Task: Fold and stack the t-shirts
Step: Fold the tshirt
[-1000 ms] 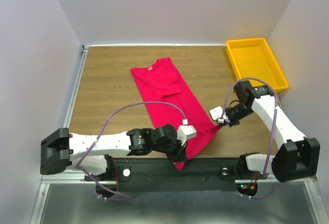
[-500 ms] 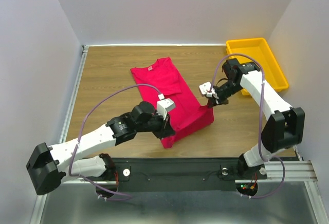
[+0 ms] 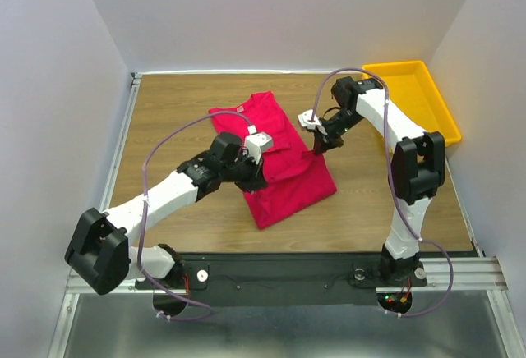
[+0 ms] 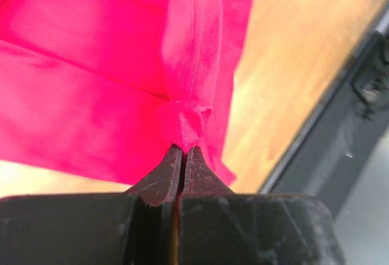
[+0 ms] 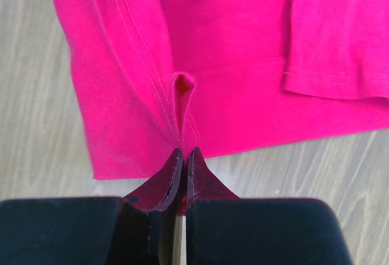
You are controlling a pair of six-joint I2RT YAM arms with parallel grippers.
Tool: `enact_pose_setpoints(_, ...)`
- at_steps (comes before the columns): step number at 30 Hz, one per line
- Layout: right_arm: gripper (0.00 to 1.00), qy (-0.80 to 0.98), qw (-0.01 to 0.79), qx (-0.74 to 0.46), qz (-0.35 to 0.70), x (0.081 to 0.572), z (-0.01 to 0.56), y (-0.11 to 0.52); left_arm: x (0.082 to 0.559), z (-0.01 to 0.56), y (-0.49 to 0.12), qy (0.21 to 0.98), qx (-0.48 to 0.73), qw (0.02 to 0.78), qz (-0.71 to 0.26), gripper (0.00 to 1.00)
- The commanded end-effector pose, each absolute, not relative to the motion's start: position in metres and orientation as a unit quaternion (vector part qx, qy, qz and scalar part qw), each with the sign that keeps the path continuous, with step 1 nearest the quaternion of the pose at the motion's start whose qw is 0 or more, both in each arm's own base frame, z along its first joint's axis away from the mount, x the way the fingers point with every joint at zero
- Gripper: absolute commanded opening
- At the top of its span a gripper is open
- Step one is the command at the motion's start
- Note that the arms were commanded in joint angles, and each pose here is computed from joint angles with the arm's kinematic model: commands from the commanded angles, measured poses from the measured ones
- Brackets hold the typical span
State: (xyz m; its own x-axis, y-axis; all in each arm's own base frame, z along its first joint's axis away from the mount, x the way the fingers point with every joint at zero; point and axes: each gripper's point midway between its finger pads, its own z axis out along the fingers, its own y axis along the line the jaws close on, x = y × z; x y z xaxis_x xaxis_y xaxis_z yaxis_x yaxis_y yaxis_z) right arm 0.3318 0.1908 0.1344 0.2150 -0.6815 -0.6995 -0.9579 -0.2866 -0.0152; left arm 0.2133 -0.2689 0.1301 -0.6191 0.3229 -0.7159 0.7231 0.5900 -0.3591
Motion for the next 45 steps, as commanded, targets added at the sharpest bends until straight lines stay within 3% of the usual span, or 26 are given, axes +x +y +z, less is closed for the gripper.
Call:
enact_pose_setpoints(1,0.01,0.557,0.235,-0.731,0.315,0.342,0.141,0.2,0.239,0.158,-0.264,0.818,0.358,0.351,-0.282,0.0)
enact_pose_setpoints(13,0.01,0.562,0.247,-0.714,0.336,0.373,0.133,0.224,0.271,0.132,-0.24,0.842,0.392,0.325,-0.18,0.0)
enact_pose_setpoints(29,0.01,0.575,0.245,-0.696,0.355,0.391,0.117,0.241,0.321,0.128,-0.221,0.822,0.436,0.358,-0.077,0.0)
enact_pose_setpoints(45,0.01,0.585,0.255,-0.681,0.359,0.404,0.111,0.247,0.328,0.106,-0.211,0.812,0.464,0.351,-0.035,0.0)
